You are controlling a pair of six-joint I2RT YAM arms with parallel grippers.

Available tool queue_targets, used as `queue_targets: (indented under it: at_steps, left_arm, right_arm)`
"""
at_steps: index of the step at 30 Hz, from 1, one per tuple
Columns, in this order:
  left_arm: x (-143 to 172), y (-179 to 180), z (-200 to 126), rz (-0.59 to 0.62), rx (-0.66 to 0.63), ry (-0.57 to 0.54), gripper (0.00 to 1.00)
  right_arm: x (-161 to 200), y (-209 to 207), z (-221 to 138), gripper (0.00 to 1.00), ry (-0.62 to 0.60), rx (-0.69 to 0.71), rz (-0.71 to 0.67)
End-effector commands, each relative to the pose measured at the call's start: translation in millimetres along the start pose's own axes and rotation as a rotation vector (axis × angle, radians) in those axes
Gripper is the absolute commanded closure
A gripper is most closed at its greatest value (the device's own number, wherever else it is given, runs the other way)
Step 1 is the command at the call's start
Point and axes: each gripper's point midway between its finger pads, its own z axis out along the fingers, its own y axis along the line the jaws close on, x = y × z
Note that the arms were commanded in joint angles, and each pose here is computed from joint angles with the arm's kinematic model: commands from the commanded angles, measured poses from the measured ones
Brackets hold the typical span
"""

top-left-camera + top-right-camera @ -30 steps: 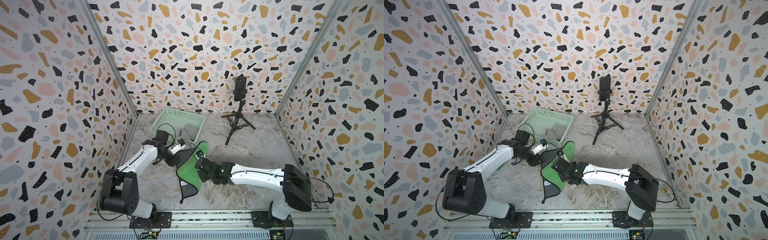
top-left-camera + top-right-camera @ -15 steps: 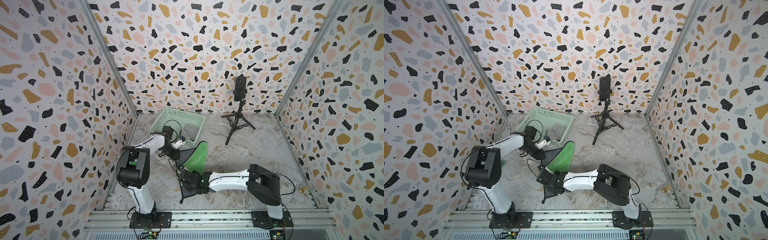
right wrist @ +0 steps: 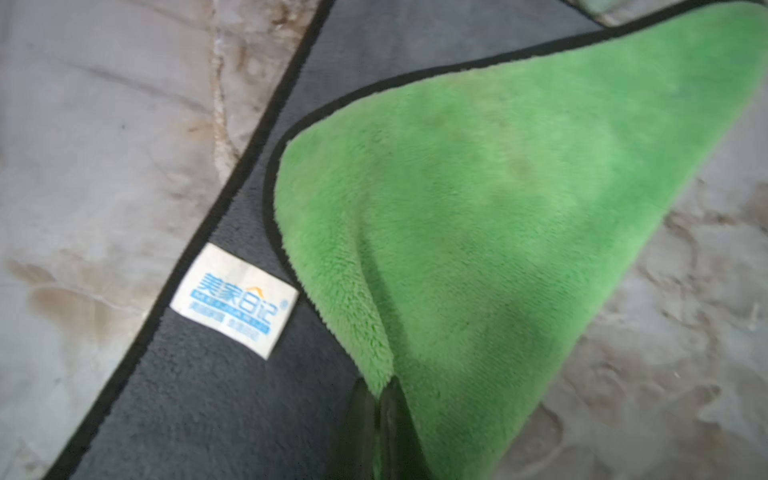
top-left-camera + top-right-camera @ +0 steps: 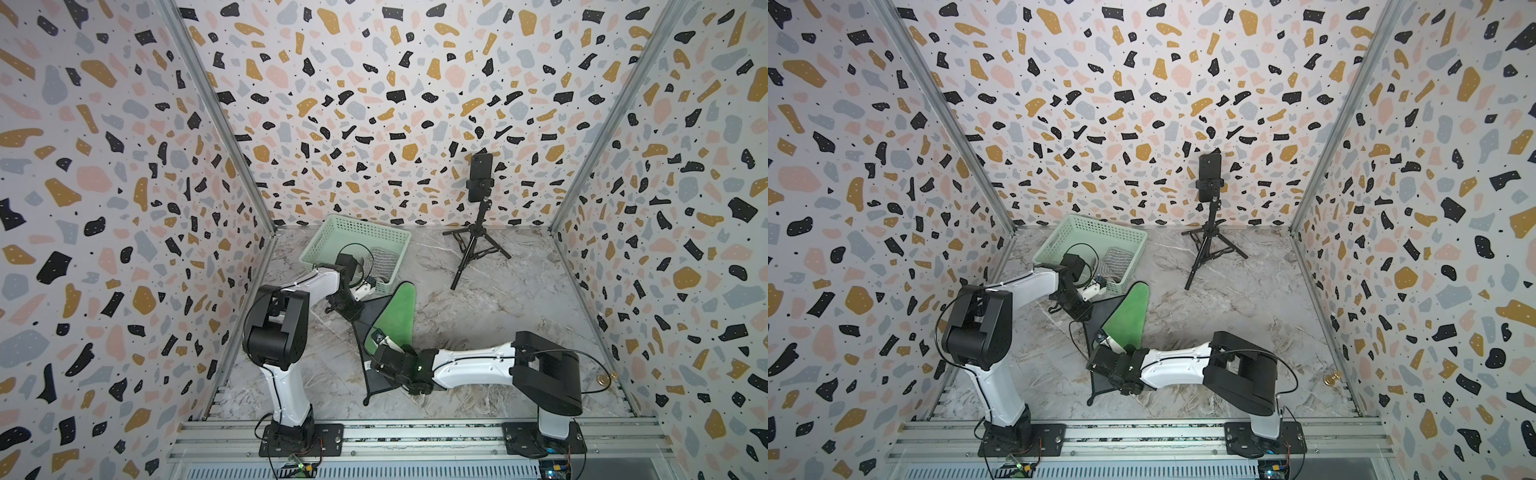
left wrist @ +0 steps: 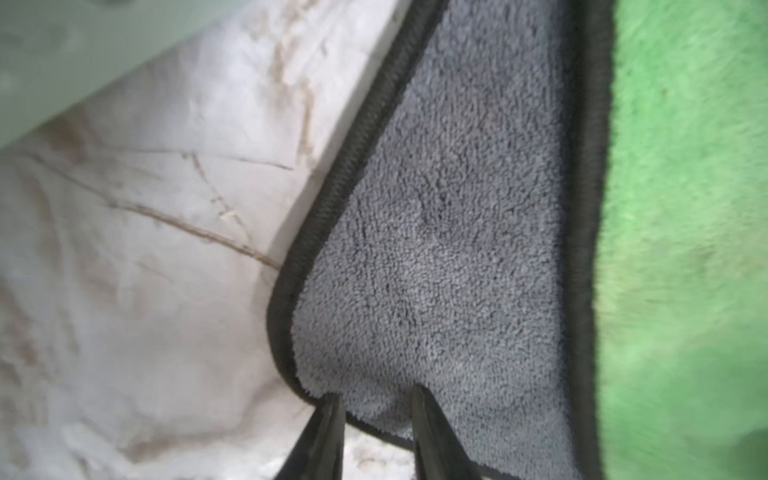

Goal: Fold the square dishcloth
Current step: Flatten out the cleaning item at the center of the board.

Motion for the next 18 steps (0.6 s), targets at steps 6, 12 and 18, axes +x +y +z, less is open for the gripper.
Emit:
queue_targets:
  at_steps: [6,12,18]
  left_arm:
    - [9,14,11,0.073,-0.11,0.057,0.69]
    - [5,9,7,0.117,-0.119,0.034,0.69]
    - [1,-5,4,0.156,-0.098,0.008,0.69]
  right_arm:
    - [52,-70,-30,0.97,-0.152,0.157,0.412]
    - [93,-110,-62,0.54,-0.199,0.266,0.511]
    - [53,-90,-87,0.29,-0.225,0.196,0.381]
